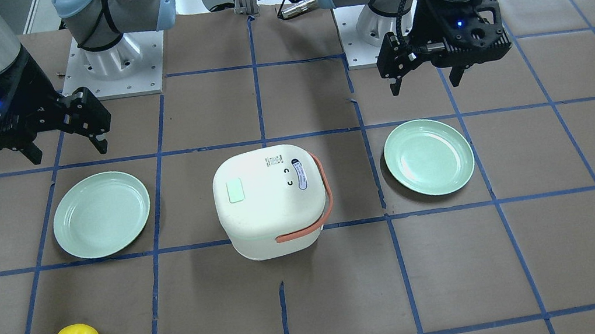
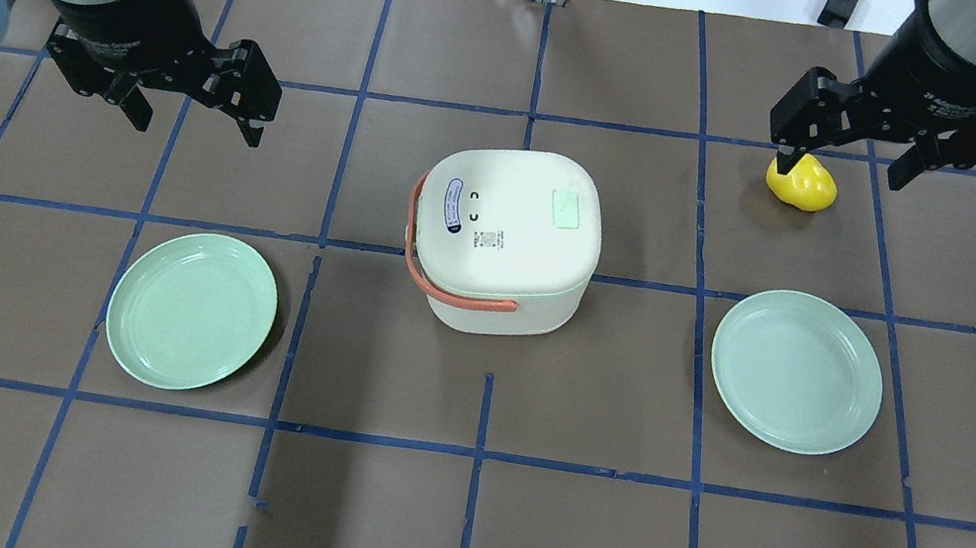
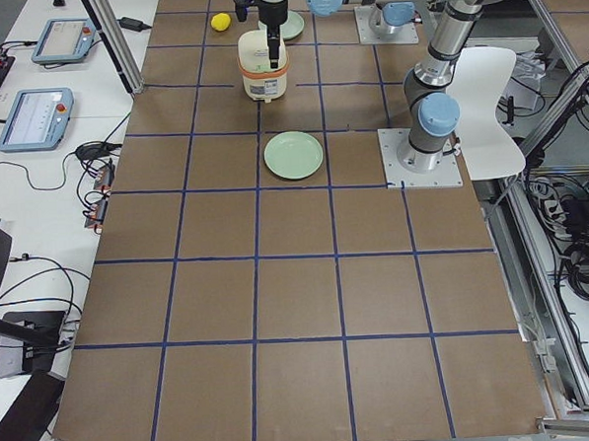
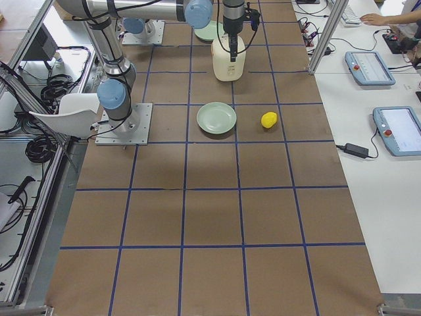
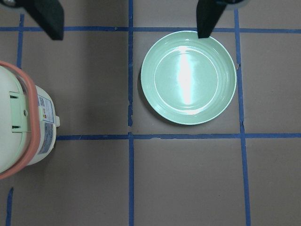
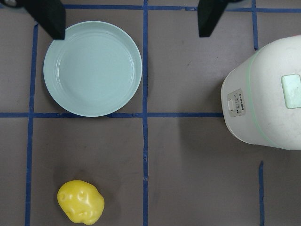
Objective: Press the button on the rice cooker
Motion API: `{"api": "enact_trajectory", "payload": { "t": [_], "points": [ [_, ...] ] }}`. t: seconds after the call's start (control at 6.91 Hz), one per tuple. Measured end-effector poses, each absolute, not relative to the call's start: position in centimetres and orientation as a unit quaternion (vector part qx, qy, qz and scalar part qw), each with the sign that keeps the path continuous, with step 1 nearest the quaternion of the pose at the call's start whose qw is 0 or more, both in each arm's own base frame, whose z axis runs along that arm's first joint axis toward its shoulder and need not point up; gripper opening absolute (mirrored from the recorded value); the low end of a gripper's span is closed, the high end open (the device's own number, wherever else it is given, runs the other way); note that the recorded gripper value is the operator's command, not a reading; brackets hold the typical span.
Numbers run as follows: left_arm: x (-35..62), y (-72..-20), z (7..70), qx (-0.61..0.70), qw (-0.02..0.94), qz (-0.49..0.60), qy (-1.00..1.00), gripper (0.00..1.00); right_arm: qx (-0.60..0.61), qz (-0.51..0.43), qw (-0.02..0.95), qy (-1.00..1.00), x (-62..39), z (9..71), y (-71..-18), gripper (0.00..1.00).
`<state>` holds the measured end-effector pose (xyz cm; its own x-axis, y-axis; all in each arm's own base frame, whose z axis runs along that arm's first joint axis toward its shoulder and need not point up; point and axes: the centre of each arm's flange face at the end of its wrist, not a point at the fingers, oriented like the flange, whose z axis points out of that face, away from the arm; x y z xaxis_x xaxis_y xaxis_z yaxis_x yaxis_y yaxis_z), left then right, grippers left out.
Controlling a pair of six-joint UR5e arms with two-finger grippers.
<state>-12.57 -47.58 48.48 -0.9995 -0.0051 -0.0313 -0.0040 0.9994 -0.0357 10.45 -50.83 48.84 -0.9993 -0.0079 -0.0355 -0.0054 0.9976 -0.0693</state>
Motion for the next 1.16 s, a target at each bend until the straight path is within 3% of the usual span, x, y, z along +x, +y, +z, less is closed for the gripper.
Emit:
{"api": "enact_trajectory", "payload": {
  "t": [1.16],
  "points": [
    [-12.57,-47.58,48.48,-0.002,0.016,-0.018,1.000,1.00,0.000,-0.073,0.017,0.997,9.58,49.32,-51.72,1.00]
  ]
}}
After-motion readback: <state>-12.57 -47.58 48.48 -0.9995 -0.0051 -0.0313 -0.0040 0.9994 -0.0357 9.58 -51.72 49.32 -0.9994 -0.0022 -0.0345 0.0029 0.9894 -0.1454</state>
